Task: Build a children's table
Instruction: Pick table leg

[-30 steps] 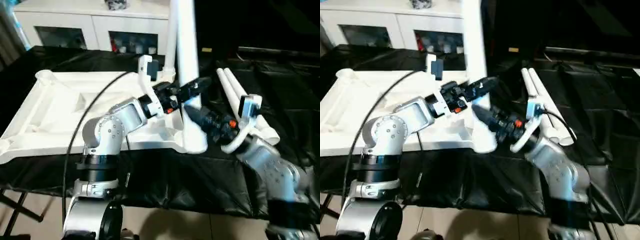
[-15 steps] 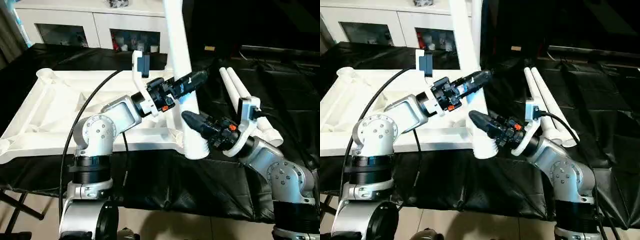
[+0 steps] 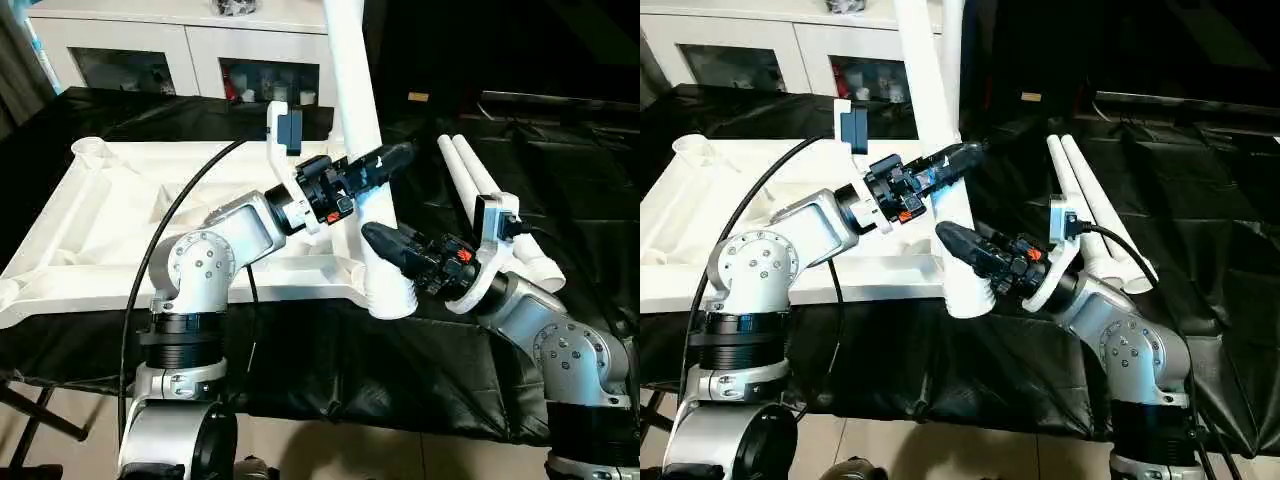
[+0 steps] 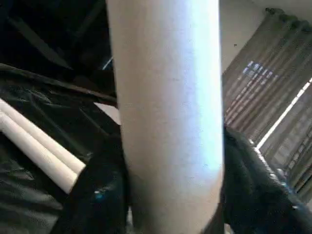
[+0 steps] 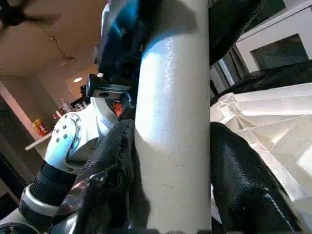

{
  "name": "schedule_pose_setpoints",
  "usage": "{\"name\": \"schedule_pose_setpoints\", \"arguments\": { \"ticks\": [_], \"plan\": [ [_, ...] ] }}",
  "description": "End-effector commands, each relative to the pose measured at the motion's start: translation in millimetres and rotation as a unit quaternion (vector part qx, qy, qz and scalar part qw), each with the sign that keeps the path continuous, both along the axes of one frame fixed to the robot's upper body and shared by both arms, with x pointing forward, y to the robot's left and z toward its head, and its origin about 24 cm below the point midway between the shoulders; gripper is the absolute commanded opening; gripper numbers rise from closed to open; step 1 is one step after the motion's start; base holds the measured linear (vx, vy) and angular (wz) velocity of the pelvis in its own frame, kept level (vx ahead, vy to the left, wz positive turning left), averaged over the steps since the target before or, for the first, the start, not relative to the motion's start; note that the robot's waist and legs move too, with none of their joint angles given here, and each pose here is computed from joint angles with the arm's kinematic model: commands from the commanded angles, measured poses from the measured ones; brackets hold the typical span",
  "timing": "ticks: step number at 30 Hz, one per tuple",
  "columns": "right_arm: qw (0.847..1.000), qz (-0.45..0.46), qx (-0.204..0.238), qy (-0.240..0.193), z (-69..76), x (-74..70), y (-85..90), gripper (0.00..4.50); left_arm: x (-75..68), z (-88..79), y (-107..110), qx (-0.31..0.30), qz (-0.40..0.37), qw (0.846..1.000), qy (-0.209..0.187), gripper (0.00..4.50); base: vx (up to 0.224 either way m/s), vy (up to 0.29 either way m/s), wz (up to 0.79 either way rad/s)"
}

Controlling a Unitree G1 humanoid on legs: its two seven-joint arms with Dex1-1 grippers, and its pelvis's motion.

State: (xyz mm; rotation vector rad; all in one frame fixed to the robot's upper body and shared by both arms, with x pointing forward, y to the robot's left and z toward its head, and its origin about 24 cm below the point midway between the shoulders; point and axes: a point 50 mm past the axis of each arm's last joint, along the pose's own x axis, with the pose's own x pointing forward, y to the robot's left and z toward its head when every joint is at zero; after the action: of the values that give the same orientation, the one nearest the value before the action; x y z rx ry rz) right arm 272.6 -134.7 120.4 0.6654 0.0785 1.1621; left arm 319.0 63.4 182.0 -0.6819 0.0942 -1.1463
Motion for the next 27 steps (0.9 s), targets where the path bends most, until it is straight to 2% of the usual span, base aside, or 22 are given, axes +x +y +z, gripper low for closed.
{"name": "schedule_pose_setpoints", "arguments": {
  "ticks": [1,2,4,7,8,9,12,13,14,15,16,17,19,20,22,23,26,27],
  "plan": [
    [1.000,-0.006,-0.010,-0.011,5.0,2.8,-1.5,1.86,-0.4,3.8,-2.6,-0.006,-0.005,1.000,-0.005,2.36,0.000,0.000,0.00],
    [1.000,-0.007,-0.011,-0.012,5.1,2.9,-1.5,1.86,-0.3,3.8,-2.7,-0.006,-0.005,1.000,-0.005,2.19,0.000,0.000,0.00],
    [1.000,-0.008,-0.014,-0.014,5.4,3.6,-1.5,1.86,0.3,3.8,-2.9,-0.005,-0.003,1.000,-0.004,2.17,0.000,0.000,0.00],
    [0.999,-0.021,-0.043,-0.020,5.0,7.7,0.2,1.86,3.3,4.2,-3.5,0.020,0.021,0.999,-0.019,2.00,0.000,0.000,0.00],
    [0.998,-0.025,-0.061,-0.015,4.4,11.0,3.1,2.42,4.5,3.9,-5.3,0.050,0.036,0.997,-0.036,1.96,0.000,0.000,0.00],
    [0.998,-0.025,-0.061,-0.015,4.4,11.0,3.1,2.42,4.5,3.9,-5.3,0.050,0.036,0.997,-0.036,1.96,0.000,0.000,0.00],
    [0.992,-0.049,-0.111,-0.035,5.6,17.4,11.2,2.81,9.0,1.4,-7.9,0.109,0.075,0.989,-0.063,1.92,0.000,0.000,0.00],
    [0.988,-0.065,-0.135,-0.041,5.4,21.0,14.6,2.81,11.2,0.9,-8.3,0.130,0.094,0.984,-0.073,1.92,0.000,0.000,0.00],
    [0.988,-0.067,-0.136,-0.042,5.4,21.3,14.9,2.90,11.2,0.8,-8.4,0.131,0.094,0.984,-0.073,1.91,0.000,0.000,0.00],
    [0.978,-0.100,-0.178,-0.049,5.1,29.3,22.9,2.93,11.8,0.8,-11.0,0.158,0.106,0.978,-0.091,1.91,0.000,0.000,0.00],
    [0.974,-0.110,-0.190,-0.050,4.7,31.8,24.7,2.93,12.4,1.1,-11.6,0.162,0.111,0.976,-0.092,1.91,0.000,0.000,0.00],
    [0.964,-0.137,-0.220,-0.055,3.8,38.5,29.4,2.93,13.8,2.2,-13.2,0.171,0.122,0.973,-0.095,1.91,0.000,0.000,0.00],
    [0.959,-0.151,-0.233,-0.050,3.1,42.6,32.4,2.93,14.6,2.8,-14.1,0.179,0.129,0.970,-0.101,1.90,0.000,0.000,0.00],
    [0.949,-0.169,-0.263,-0.048,0.6,47.7,37.0,2.93,15.8,3.7,-15.4,0.193,0.141,0.965,-0.110,1.90,0.000,0.000,0.00],
    [0.945,-0.173,-0.273,-0.049,-0.4,49.1,39.1,2.93,16.0,3.9,-16.0,0.196,0.144,0.963,-0.112,1.90,0.000,0.000,0.00],
    [0.934,-0.182,-0.303,-0.046,-4.7,51.7,45.9,2.66,17.9,4.3,-16.4,0.212,0.159,0.956,-0.122,1.90,0.000,0.000,0.00],
    [0.926,-0.184,-0.326,-0.038,-9.8,52.1,52.5,2.54,22.2,4.3,-13.2,0.233,0.187,0.945,-0.134,1.90,0.000,0.000,0.00],
    [0.926,-0.183,-0.328,-0.037,-10.1,51.9,52.9,2.28,22.7,4.4,-12.7,0.234,0.190,0.944,-0.134,1.90,0.000,0.000,0.00]
  ]
}}
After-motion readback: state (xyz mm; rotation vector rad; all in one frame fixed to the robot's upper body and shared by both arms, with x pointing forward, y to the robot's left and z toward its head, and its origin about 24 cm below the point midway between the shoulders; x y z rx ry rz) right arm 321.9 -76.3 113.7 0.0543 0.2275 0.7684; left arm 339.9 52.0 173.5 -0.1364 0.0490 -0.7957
